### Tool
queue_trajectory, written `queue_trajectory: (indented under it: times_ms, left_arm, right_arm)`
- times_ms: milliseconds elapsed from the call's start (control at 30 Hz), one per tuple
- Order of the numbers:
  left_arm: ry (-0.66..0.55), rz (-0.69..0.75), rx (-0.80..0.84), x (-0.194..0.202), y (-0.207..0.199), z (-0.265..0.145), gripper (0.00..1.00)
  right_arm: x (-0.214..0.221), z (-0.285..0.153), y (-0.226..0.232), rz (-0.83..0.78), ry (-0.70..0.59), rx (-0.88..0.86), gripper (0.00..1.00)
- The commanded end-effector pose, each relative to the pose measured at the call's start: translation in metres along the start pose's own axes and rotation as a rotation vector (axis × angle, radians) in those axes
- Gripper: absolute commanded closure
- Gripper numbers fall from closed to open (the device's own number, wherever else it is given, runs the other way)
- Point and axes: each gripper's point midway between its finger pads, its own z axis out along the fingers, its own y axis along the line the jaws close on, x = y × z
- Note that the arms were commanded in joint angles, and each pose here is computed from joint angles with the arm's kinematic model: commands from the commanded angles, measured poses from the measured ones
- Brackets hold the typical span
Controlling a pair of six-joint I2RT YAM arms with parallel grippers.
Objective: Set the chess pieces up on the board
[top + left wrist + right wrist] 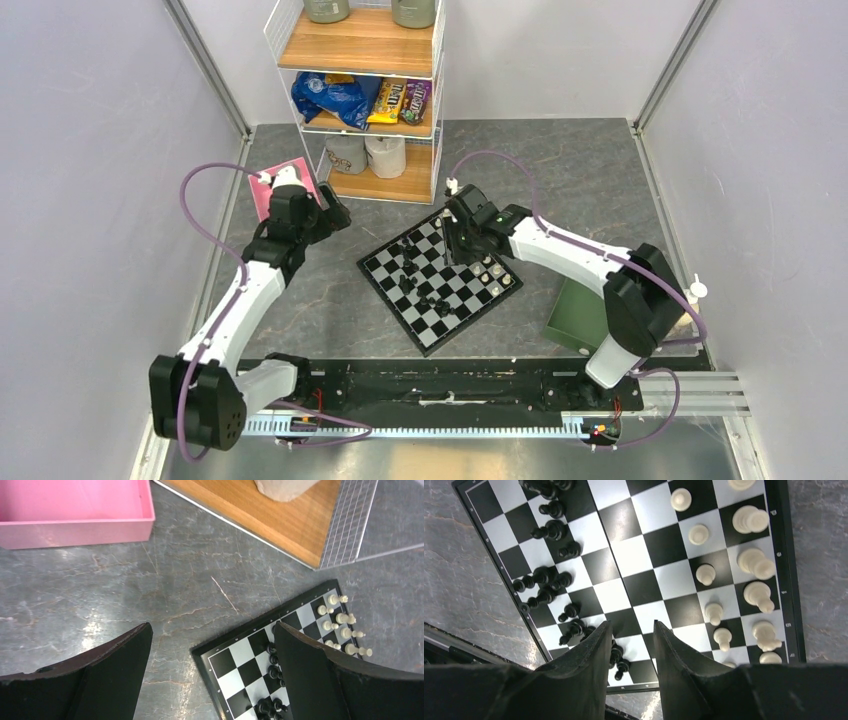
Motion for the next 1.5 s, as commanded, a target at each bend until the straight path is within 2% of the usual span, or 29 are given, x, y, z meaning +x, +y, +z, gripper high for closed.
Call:
queue_trajectory:
  times_ms: [0, 167, 333, 533, 667, 867, 1200, 1300, 1467]
  left_arm:
    - [0.045, 0.057, 0.131, -0.006, -0.03, 0.011, 0.02]
    - [0.146, 0.092, 0.244, -0.003, -0.064, 0.022, 0.05]
    - [0.259, 0.21, 0.188, 0.019, -0.075, 0.032, 0.07]
    - [0.414, 0.387, 0.104, 0.066, -0.096, 0.05, 0.14]
    - [0.505, 0.423, 0.08, 0.096, -0.095, 0.063, 0.18]
    - [0.555, 0.428, 0.057, 0.115, -0.104, 0.074, 0.24]
    - [0.577, 0.43, 0.039, 0.127, -0.109, 0.087, 0.33]
    - [0.592, 0.434, 0.036, 0.13, -0.108, 0.088, 0.41]
    - [0.602, 0.436, 0.025, 0.134, -0.107, 0.091, 0.48]
  right_arm:
    - [-0.032, -0.003, 0.018, -0.024, -0.072, -0.038, 0.56]
    - [-0.047, -0.005, 0.017, -0.028, -0.106, -0.01, 0.54]
    - [-0.053, -0.017, 0.009, -0.01, -0.125, 0.022, 0.51]
    - [-0.069, -0.033, -0.005, 0.047, -0.178, 0.049, 0.51]
    - [-0.086, -0.048, -0.017, 0.079, -0.254, 0.087, 0.51]
    - [-0.104, -0.059, -0.029, 0.118, -0.319, 0.094, 0.51]
    - [-0.103, -0.052, -0.036, 0.123, -0.292, 0.075, 0.51]
    - [-0.102, -0.05, -0.037, 0.127, -0.281, 0.071, 0.51]
    - [-0.103, -0.048, -0.038, 0.13, -0.28, 0.067, 0.51]
